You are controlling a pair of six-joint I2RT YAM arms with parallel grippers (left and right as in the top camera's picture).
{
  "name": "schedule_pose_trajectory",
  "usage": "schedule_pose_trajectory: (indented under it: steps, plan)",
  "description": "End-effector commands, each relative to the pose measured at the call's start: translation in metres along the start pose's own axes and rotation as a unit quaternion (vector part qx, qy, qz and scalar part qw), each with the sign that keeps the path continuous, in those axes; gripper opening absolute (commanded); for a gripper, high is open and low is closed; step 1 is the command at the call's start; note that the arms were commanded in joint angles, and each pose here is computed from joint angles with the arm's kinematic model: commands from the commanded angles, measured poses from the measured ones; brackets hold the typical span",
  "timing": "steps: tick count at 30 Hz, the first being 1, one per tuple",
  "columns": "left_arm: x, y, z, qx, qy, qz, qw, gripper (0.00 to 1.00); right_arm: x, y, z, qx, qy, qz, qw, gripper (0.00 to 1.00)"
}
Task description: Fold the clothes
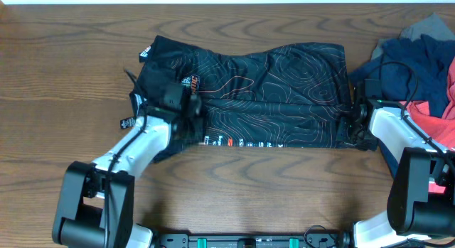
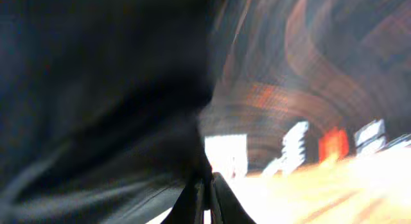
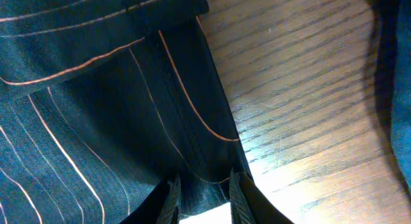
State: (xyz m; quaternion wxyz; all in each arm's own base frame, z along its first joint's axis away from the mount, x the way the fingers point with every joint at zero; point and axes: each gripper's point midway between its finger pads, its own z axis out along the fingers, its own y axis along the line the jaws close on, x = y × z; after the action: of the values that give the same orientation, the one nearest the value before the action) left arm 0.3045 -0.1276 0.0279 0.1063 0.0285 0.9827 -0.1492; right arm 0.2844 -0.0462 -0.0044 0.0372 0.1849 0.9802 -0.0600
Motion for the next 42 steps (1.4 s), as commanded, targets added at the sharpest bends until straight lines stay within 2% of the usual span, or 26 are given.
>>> schedule_pose_trajectory:
  steps: [1, 4, 5, 7, 9, 13, 20, 22, 33, 42]
  plan:
    - [-0.066, -0.033, -0.045, 0.057, -0.099, 0.007, 0.993, 0.06, 0.017, -0.002, 0.011, 0.01, 0.027, -0.004, 1.0, 0.25]
    - [-0.085, -0.047, -0.055, 0.084, -0.129, -0.005, 0.988, 0.07, 0.016, -0.002, 0.011, 0.01, 0.026, -0.003, 1.0, 0.25]
    - [-0.085, -0.048, -0.054, 0.084, -0.129, -0.004, 0.988, 0.22, 0.016, -0.002, 0.011, 0.01, 0.025, -0.003, 1.0, 0.25]
    - [-0.082, -0.047, -0.05, 0.082, -0.122, -0.005, 0.989, 0.65, 0.016, -0.002, 0.011, 0.01, 0.025, -0.003, 1.0, 0.25]
    - [-0.079, -0.045, -0.047, 0.078, -0.114, -0.007, 0.99, 0.71, 0.016, -0.002, 0.011, 0.01, 0.026, -0.004, 1.0, 0.25]
    - [-0.074, -0.027, -0.046, 0.049, -0.104, -0.021, 0.993, 0.72, 0.017, -0.002, 0.011, 0.01, 0.027, -0.004, 1.0, 0.25]
    - [-0.059, 0.061, -0.054, -0.12, -0.087, -0.089, 0.985, 0.72, 0.019, -0.003, 0.011, 0.011, 0.032, -0.023, 0.999, 0.28]
    - [-0.053, 0.08, -0.056, -0.144, -0.082, -0.113, 0.98, 0.72, 0.019, -0.001, 0.011, 0.006, 0.032, -0.023, 0.999, 0.28]
    - [-0.006, 0.153, -0.044, -0.177, -0.031, -0.232, 0.956, 0.72, 0.014, 0.01, 0.011, -0.023, 0.023, -0.02, 0.999, 0.32]
    - [0.016, 0.178, -0.039, -0.185, -0.019, -0.275, 0.943, 0.72, 0.014, 0.01, 0.011, -0.023, 0.024, -0.02, 0.999, 0.31]
